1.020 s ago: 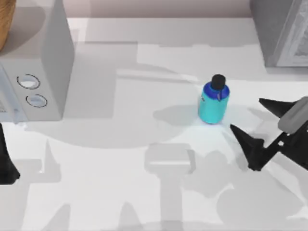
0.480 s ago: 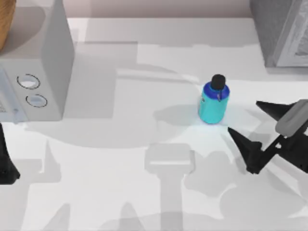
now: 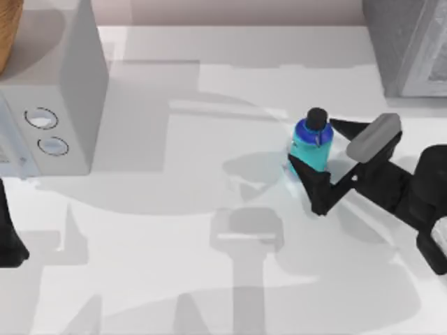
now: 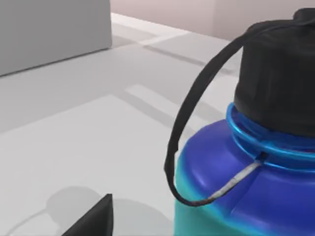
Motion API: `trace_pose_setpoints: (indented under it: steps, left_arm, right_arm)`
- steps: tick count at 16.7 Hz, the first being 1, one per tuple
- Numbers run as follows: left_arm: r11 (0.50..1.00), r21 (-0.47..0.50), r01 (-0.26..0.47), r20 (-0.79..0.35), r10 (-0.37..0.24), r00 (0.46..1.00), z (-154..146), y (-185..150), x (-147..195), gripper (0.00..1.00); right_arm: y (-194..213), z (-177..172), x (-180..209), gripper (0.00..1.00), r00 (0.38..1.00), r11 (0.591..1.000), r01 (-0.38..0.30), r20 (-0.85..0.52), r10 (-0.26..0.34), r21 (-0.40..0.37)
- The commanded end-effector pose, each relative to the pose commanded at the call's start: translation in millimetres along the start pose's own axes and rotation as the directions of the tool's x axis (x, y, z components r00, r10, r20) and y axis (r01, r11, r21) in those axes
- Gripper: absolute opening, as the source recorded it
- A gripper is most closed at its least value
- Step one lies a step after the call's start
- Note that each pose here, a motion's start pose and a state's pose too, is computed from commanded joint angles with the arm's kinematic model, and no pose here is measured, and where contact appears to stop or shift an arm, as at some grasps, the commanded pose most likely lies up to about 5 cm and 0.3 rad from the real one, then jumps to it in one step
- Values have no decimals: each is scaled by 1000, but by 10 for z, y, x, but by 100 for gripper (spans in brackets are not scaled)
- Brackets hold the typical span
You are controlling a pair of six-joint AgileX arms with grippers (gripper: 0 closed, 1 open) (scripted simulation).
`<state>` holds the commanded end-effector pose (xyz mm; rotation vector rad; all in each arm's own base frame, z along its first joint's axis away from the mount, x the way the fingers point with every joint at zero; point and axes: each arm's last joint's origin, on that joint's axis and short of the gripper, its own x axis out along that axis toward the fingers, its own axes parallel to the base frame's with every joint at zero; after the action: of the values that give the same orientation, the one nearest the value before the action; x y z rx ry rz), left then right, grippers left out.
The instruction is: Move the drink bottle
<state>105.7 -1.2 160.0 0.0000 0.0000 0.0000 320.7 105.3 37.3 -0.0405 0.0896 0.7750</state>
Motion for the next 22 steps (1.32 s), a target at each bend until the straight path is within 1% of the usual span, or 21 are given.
trace_pose_setpoints:
  steps: [3, 7, 20, 21, 22]
  left_arm:
    - [1000, 0, 0, 0, 0, 1000, 0, 0, 0, 100]
    - [1000, 0, 0, 0, 0, 1000, 0, 0, 0, 100]
    - [1000, 0, 0, 0, 0, 1000, 0, 0, 0, 100]
    - [1000, 0, 0, 0, 0, 1000, 0, 0, 0, 100]
    - [1000, 0, 0, 0, 0, 1000, 0, 0, 0, 100]
  right_arm:
    - [33, 10, 224, 100, 1000, 1000, 0, -2, 0, 1]
    - [37, 10, 239, 100, 1000, 1000, 0, -3, 0, 2]
    - [37, 10, 239, 2, 1000, 1000, 0, -3, 0, 2]
    - [37, 10, 239, 0, 1000, 1000, 0, -3, 0, 2]
    - [37, 10, 239, 0, 1000, 1000, 0, -3, 0, 2]
